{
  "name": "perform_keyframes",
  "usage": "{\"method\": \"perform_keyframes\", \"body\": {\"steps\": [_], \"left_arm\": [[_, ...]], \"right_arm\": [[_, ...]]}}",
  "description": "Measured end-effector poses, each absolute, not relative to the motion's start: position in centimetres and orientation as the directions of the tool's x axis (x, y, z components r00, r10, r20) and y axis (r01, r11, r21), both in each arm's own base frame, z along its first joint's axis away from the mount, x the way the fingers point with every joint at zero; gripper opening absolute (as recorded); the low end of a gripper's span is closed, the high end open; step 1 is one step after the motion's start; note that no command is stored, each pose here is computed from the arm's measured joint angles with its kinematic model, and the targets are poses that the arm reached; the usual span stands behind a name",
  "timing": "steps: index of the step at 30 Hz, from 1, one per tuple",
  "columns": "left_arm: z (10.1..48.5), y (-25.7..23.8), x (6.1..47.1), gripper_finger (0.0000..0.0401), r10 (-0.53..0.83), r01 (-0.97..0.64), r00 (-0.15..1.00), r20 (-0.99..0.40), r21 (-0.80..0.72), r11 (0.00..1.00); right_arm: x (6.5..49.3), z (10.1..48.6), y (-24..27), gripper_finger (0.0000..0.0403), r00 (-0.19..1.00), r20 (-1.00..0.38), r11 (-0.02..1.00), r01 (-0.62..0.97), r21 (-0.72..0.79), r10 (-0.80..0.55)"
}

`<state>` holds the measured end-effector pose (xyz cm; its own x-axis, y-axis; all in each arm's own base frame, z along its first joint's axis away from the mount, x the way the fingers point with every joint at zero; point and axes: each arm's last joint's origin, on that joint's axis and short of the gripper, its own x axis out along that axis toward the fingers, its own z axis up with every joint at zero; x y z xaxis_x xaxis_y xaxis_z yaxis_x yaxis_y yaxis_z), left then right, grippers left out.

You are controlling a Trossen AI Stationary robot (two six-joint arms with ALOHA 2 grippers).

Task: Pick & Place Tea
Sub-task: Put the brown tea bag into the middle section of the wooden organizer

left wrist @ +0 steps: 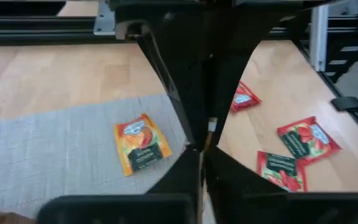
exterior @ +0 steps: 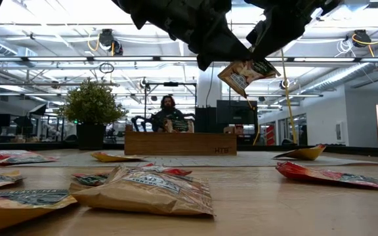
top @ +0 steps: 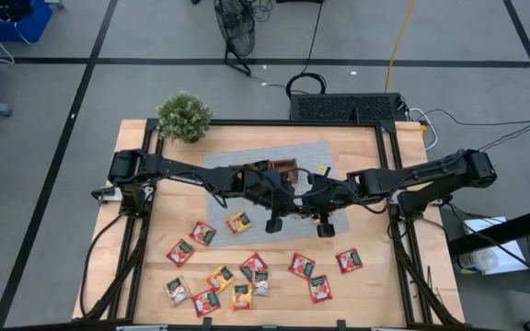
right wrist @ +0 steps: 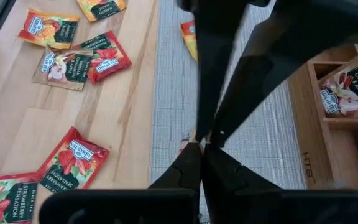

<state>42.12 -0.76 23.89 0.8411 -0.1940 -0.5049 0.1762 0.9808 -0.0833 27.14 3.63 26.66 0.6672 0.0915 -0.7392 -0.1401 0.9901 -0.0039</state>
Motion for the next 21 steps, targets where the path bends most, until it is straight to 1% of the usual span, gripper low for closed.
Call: {"method": "perform_keyframes", "body": {"steps": [1, 5, 8, 11, 15, 17, 21], "left_arm": [[23.9, -0.7, 42.1, 0.0009, -0.199, 0.181, 0.840, -0.504, -0.086, 0.980], [23.8, -0.6, 42.1, 0.0004, -0.188, 0.198, 0.836, -0.516, -0.037, 0.980], [24.9, -0.5, 41.1, 0.0003, -0.110, 0.155, 0.827, -0.551, 0.035, 0.987], [26.1, 0.1, 39.7, 0.0002, -0.024, 0.095, 0.831, -0.556, 0.100, 0.990], [26.8, 1.3, 37.1, 0.0002, 0.037, 0.030, 0.879, -0.474, 0.133, 0.991], [25.9, 2.2, 35.5, 0.0002, 0.068, -0.013, 0.902, -0.426, 0.132, 0.991], [23.1, 4.5, 32.4, 0.0001, 0.135, -0.119, 0.964, -0.231, 0.081, 0.990]], "right_arm": [[27.1, 26.7, 3.6, 0.0000, 0.667, -0.739, 0.990, -0.140, -0.004, 0.091], [27.1, 26.7, 3.6, 0.0000, 0.668, -0.739, 0.993, -0.118, 0.013, 0.089], [27.2, 26.7, 3.6, 0.0003, 0.674, -0.734, 0.996, -0.091, 0.023, 0.078], [26.9, 26.5, 3.6, 0.0007, 0.643, -0.761, 0.995, -0.086, 0.048, 0.092], [26.8, 26.4, 3.6, 0.0006, 0.636, -0.766, 0.995, -0.085, 0.047, 0.090], [26.8, 26.4, 3.6, 0.0005, 0.637, -0.766, 0.996, -0.083, 0.041, 0.085], [26.9, 26.6, 3.6, 0.0001, 0.652, -0.753, 0.994, -0.103, 0.027, 0.088]]}}
